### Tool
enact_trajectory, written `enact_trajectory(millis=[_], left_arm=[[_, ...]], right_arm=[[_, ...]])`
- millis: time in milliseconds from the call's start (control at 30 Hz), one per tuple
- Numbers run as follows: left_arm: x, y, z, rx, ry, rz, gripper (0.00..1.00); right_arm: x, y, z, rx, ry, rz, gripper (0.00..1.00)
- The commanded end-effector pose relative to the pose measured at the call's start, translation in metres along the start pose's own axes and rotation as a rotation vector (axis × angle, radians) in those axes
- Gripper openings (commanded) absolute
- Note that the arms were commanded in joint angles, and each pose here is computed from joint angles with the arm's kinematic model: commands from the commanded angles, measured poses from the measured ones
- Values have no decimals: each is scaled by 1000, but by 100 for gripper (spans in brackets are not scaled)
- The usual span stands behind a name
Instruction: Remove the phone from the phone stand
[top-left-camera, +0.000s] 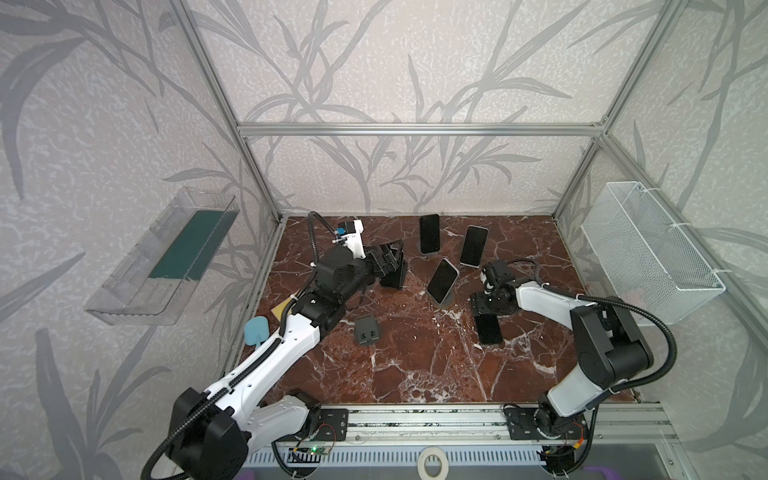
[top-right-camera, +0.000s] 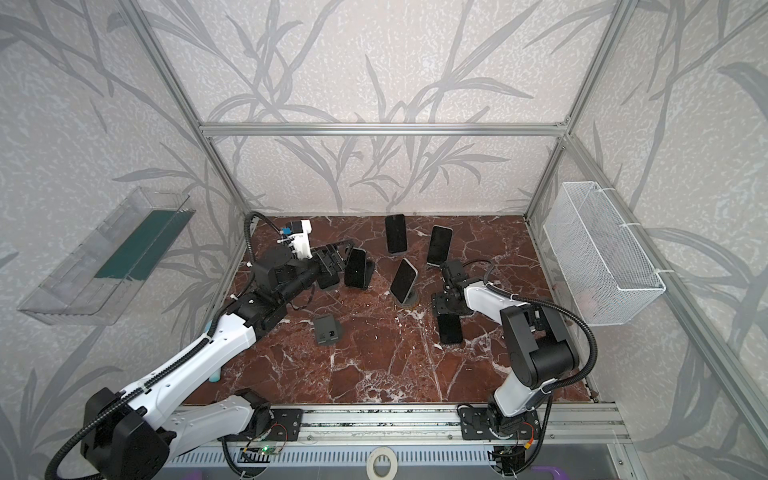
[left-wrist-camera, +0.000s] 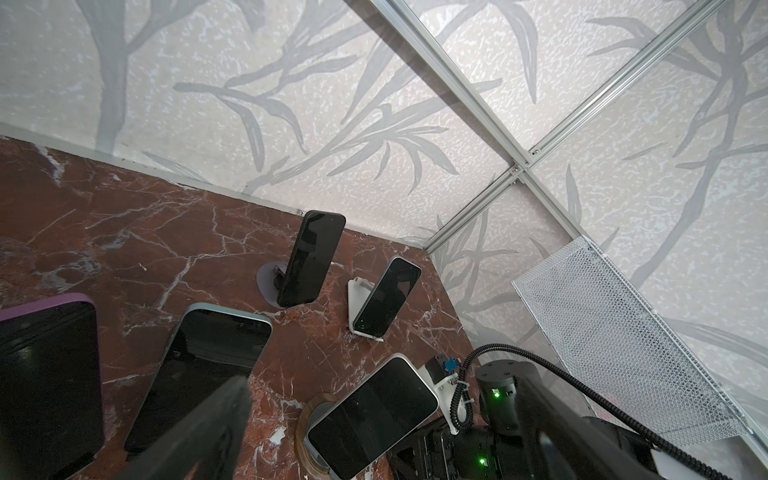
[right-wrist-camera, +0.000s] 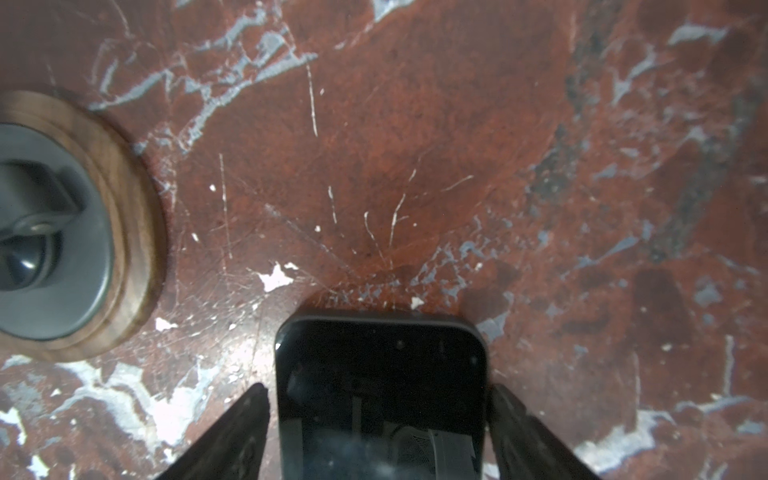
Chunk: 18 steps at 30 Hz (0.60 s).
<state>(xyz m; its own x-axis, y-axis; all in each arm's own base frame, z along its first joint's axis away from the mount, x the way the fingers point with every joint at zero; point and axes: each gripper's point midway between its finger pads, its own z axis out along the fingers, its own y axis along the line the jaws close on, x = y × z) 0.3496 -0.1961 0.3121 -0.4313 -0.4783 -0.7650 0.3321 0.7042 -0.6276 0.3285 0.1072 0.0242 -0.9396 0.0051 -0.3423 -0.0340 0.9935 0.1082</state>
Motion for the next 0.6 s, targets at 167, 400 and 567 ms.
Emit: enact_trajectory(millis=[167, 400, 567], left_arm=[[-8, 6, -6, -40, -37, 48, 99], [-16, 6, -12, -49, -63, 52, 99], [-28, 18, -24, -124, -132, 46, 99]], right_arm=[[-20, 2, -42, -6, -108, 34, 85], [-40, 4, -106, -25, -245, 68, 85], [-39, 13, -157, -99, -366, 93, 82]])
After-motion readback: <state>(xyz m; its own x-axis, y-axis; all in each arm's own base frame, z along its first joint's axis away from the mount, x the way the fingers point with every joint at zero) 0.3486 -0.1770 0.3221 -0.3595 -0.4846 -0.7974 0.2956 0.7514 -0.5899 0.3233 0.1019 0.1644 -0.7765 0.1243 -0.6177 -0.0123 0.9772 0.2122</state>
